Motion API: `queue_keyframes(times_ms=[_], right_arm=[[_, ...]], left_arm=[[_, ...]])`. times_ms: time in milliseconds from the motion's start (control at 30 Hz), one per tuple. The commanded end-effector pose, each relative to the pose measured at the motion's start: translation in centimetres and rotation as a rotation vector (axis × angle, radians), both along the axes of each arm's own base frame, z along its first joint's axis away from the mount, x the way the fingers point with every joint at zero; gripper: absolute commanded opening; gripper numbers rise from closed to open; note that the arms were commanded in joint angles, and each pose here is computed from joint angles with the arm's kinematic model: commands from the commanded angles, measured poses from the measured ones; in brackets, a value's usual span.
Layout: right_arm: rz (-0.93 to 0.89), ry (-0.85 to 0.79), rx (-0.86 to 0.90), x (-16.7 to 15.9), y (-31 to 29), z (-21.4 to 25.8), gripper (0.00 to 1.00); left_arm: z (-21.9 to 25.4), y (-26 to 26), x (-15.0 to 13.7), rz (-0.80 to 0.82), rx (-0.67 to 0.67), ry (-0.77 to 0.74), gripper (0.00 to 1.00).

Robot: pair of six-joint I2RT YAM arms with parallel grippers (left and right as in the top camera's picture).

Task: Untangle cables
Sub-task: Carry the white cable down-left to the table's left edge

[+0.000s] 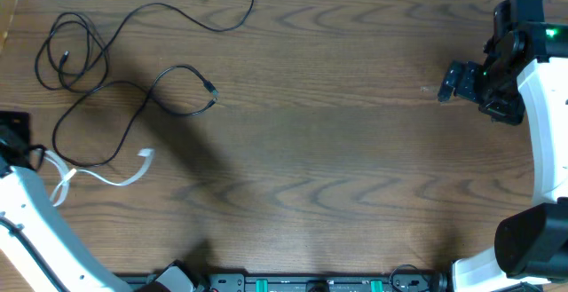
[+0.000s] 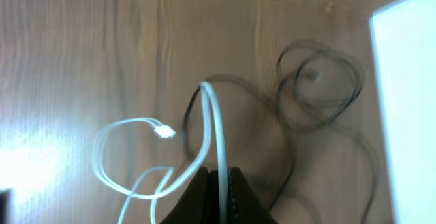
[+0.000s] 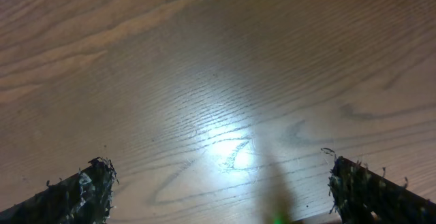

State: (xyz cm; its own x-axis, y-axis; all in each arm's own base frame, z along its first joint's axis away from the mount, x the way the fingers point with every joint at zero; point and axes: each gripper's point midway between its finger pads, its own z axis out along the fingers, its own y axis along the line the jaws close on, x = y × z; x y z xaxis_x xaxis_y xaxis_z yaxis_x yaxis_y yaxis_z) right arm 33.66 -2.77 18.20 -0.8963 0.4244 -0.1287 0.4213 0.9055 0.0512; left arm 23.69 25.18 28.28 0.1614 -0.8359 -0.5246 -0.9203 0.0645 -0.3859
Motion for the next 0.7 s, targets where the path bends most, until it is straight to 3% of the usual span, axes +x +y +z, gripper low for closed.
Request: queue_keyframes(times_ms=[0,167,267,367,500,667], right_arm=[[0.002,-0.018,-0.015,0.2,-0.3,0.6,0.99],[0.002,-0.018,-0.015,0.2,-0.3,0.6,0.99],[0.002,-0.018,-0.015,0.2,-0.3,0.6,0.99],[0.002,-0.018,-0.015,0.2,-0.3,0.6,0.99],[0.002,-0.018,-0.015,0.2,-0.3,0.6,0.99],[0.002,-0.018,-0.015,0.2,-0.2,0.6,0.99]], left_arm=[[2.7,2.9,-0.2,0.090,0.106,-0.088,0.08],[8.8,5.9,1.6,0.010,0.391,-0.146,0.08],[11.2,7.5,-0.3,0.113,0.515,-0.092,0.07],[11.5,9.3,-2.9,0.243,0.602,0.064,0.08],[9.3,11.7,-3.8,0.286,0.638,0.319,0.08],[5.7,14.2,-2.1,0.262,0.620,0.453,0.08]])
